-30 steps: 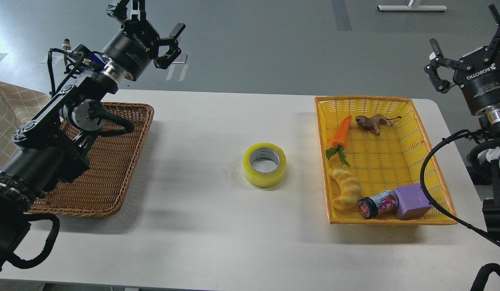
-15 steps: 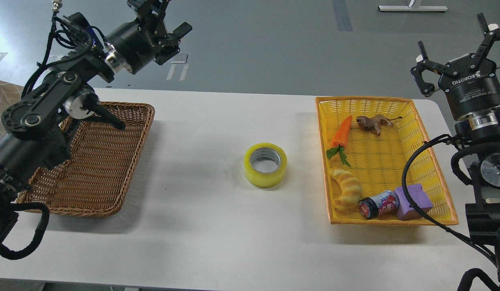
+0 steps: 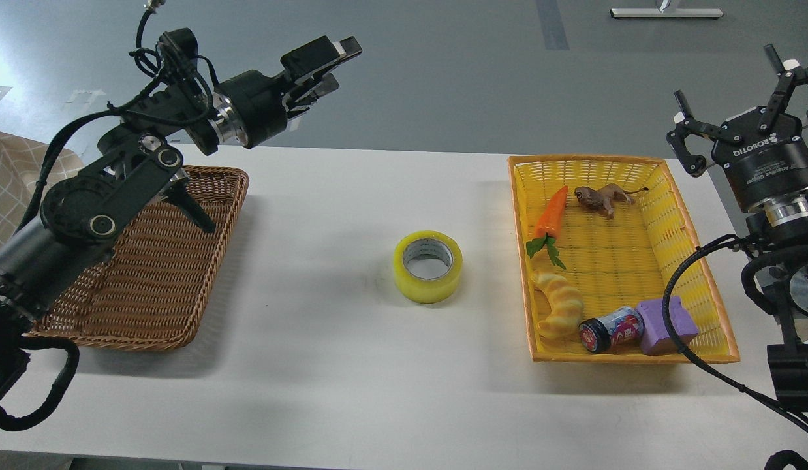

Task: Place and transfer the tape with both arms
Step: 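Reach the left gripper to the tape roll on the table and grip it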

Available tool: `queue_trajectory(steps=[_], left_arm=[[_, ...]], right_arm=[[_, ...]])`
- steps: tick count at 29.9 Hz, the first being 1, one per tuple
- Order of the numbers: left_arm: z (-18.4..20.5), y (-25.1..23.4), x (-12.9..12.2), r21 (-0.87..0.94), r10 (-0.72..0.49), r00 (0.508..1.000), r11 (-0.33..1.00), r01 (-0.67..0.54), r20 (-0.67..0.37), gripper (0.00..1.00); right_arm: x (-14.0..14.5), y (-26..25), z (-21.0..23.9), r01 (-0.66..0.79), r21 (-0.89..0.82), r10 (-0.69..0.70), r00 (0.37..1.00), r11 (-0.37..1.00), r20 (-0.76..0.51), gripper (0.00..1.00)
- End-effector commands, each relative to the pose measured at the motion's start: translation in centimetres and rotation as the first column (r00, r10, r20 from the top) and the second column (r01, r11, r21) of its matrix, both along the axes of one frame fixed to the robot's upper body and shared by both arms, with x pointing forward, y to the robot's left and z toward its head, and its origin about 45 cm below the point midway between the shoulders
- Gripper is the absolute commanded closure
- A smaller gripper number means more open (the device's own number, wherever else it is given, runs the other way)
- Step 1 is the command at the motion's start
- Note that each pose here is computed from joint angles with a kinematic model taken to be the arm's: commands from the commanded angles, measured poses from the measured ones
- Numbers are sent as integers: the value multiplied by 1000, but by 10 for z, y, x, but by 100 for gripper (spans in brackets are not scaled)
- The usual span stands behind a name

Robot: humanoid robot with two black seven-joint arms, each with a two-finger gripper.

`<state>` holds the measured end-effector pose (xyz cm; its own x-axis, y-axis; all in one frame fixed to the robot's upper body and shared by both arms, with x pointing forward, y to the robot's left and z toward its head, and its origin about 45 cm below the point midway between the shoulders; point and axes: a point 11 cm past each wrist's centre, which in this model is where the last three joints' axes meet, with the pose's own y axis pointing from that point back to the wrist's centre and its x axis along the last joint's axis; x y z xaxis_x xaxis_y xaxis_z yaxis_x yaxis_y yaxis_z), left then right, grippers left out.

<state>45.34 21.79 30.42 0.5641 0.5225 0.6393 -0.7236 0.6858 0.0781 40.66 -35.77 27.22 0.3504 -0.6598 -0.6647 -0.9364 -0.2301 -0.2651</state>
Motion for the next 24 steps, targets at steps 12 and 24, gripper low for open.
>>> queue_trajectory(steps=[12, 24], left_arm=[[-72, -18, -22, 530, -169, 983, 841, 106, 72, 2], [-61, -25, -25, 655, -204, 974, 750, 91, 98, 2]], right_arm=[[-19, -22, -27, 43, 43, -41, 997, 998, -64, 0], [-24, -23, -37, 54, 52, -49, 995, 997, -84, 0]])
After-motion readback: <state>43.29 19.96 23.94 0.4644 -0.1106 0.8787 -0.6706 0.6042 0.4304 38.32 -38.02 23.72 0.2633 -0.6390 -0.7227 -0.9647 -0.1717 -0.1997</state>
